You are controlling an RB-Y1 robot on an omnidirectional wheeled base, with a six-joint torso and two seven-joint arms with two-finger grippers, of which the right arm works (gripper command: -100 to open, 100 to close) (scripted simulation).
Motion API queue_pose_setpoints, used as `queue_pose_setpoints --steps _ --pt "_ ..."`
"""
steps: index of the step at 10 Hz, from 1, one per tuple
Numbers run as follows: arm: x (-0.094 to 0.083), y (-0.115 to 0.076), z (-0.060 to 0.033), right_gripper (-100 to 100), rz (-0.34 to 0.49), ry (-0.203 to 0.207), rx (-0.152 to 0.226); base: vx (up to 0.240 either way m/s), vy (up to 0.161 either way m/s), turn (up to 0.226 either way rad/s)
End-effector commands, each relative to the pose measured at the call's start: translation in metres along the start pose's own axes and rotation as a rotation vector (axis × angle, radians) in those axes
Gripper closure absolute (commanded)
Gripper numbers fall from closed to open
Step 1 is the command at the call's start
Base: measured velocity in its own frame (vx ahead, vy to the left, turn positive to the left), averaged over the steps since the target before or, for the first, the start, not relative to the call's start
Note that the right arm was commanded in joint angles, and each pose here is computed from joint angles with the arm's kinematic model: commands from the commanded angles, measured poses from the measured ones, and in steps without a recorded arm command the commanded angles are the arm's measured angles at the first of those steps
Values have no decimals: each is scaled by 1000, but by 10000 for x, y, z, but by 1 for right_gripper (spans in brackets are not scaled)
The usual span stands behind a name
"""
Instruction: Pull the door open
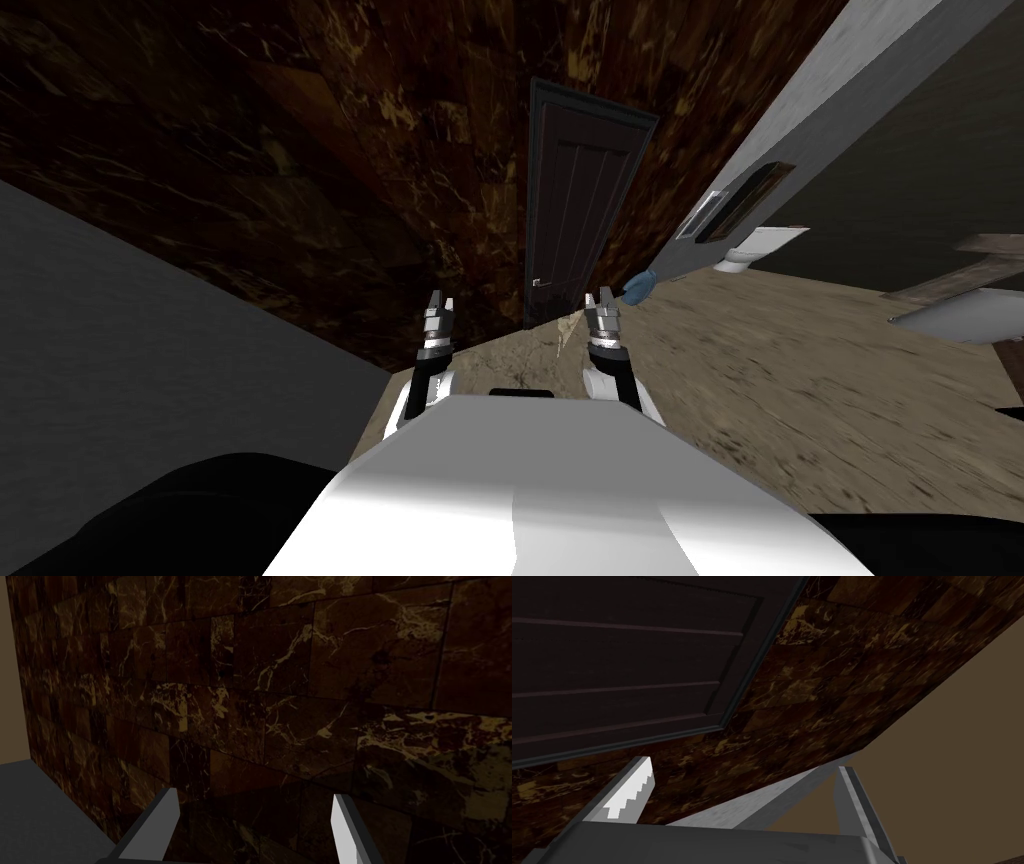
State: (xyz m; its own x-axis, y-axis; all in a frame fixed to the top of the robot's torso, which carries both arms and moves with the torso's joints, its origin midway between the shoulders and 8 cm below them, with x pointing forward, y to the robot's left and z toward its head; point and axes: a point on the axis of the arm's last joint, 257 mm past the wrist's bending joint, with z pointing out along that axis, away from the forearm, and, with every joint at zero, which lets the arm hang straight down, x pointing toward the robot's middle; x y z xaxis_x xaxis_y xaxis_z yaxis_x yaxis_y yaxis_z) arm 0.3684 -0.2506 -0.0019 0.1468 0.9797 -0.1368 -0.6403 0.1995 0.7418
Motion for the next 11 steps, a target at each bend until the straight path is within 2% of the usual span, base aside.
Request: queue_pose_setpoints --steps 1,11 --pt "52 -152 -25 -100 10 17 18 87 -27 44" --pt "266 -988 -248 -100 58 99 130 69 -17 34"
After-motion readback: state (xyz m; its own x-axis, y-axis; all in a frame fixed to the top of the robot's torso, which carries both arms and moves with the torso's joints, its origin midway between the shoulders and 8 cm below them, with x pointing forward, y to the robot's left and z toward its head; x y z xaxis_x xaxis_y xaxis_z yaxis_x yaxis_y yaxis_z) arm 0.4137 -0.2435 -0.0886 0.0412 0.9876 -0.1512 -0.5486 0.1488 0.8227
